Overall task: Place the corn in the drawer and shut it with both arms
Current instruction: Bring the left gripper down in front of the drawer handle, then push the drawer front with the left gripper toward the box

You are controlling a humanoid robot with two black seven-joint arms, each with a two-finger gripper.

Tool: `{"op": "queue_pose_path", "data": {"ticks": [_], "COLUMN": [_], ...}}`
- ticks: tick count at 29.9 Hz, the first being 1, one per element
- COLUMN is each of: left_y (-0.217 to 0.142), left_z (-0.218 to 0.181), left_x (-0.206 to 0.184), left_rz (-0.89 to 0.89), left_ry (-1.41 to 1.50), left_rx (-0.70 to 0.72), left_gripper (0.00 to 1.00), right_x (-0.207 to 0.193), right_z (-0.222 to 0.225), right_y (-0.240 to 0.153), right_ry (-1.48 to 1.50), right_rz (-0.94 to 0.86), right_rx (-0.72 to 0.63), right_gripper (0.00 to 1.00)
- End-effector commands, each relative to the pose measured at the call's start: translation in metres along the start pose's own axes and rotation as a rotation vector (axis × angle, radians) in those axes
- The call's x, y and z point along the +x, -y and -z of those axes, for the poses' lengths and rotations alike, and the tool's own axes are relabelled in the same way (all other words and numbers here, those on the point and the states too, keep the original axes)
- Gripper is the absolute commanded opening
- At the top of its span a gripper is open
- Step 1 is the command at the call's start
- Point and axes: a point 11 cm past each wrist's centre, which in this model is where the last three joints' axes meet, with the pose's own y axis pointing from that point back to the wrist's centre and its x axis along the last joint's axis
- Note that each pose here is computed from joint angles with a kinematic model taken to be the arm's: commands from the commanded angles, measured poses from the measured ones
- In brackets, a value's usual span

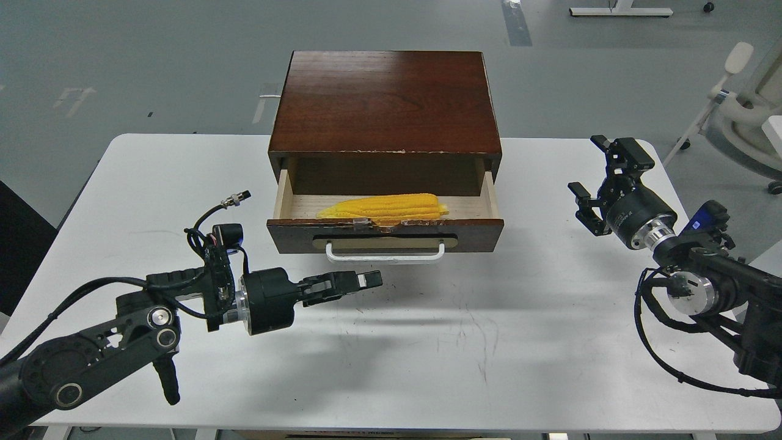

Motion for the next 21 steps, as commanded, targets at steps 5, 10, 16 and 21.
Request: {"op": "queue_pose_path", "data": {"ticks": [5, 10, 16, 21], "left_y": [0.001, 0.002, 0.002, 0.004], "left_z": [0.001, -0.001, 0.004, 0.007], "left_x": [0.003, 0.003, 0.006, 0.013], "left_rz": [-0.015, -0.017, -0.027, -0.052], "left_ry": [-0.017, -0.028, -0.034, -0.046], "left_rx": [-0.006, -0.014, -0.002, -0.003], "left_gripper": [0.00, 0.00, 0.00, 0.00], "right_x": [0.000, -0.001, -0.001, 0.000], "right_z": [-0.001, 0.000, -0.001, -0.001], "right_y": [0.000, 0.000, 0.000, -0.001], "right_ry": [0.001, 0.001, 0.002, 0.000], "right_rz": [0.000, 0.002, 0.001, -0.002], "right_rx": [-0.001, 0.000, -0.001, -0.003], "right_gripper": [0.99, 0.99, 0.99, 0.99]}}
